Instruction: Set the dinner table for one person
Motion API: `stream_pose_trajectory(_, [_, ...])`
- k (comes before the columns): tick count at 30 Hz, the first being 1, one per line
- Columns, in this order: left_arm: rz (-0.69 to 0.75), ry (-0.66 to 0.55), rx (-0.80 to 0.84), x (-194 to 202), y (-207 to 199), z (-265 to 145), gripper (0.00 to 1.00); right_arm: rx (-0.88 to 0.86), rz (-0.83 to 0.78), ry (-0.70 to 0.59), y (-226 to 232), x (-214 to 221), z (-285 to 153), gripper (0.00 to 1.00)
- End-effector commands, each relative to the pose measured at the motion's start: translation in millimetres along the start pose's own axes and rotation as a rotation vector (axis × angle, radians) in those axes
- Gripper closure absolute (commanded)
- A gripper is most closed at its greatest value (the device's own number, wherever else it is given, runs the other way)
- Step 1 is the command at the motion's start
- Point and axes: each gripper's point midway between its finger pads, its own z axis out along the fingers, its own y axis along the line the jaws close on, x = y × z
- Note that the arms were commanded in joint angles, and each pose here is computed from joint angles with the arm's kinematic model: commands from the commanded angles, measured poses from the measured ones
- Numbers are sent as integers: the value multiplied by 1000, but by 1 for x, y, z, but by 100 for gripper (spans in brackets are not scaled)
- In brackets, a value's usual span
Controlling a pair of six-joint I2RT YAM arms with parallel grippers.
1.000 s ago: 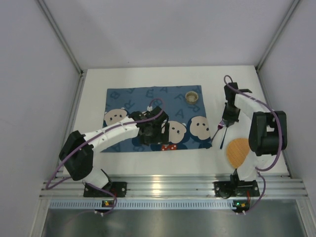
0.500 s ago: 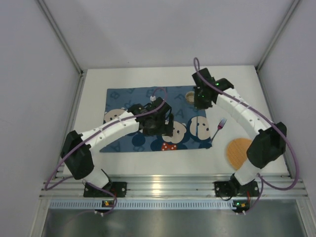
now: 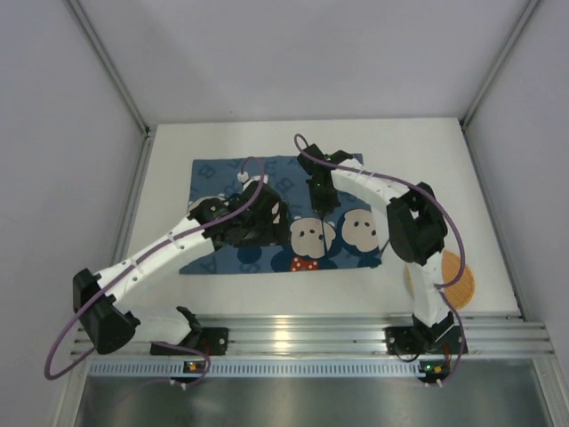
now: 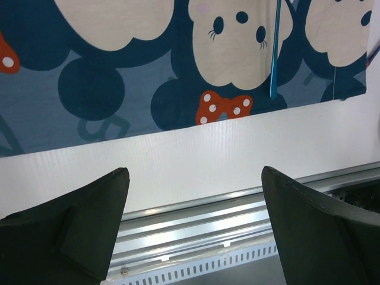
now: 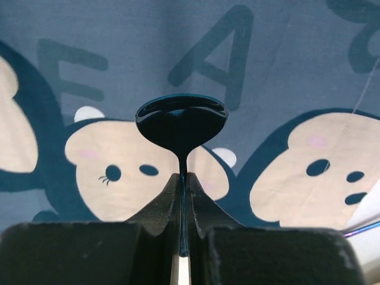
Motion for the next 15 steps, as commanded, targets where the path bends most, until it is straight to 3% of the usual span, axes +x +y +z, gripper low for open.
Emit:
stream_pose_trajectory(1, [-56, 1, -49, 13, 22, -9, 2, -25, 24, -73, 7, -28, -9, 100])
stream_pose_trajectory(15, [-81, -18, -77, 30, 50, -18, 2, 23, 100, -39, -15, -44, 20, 100])
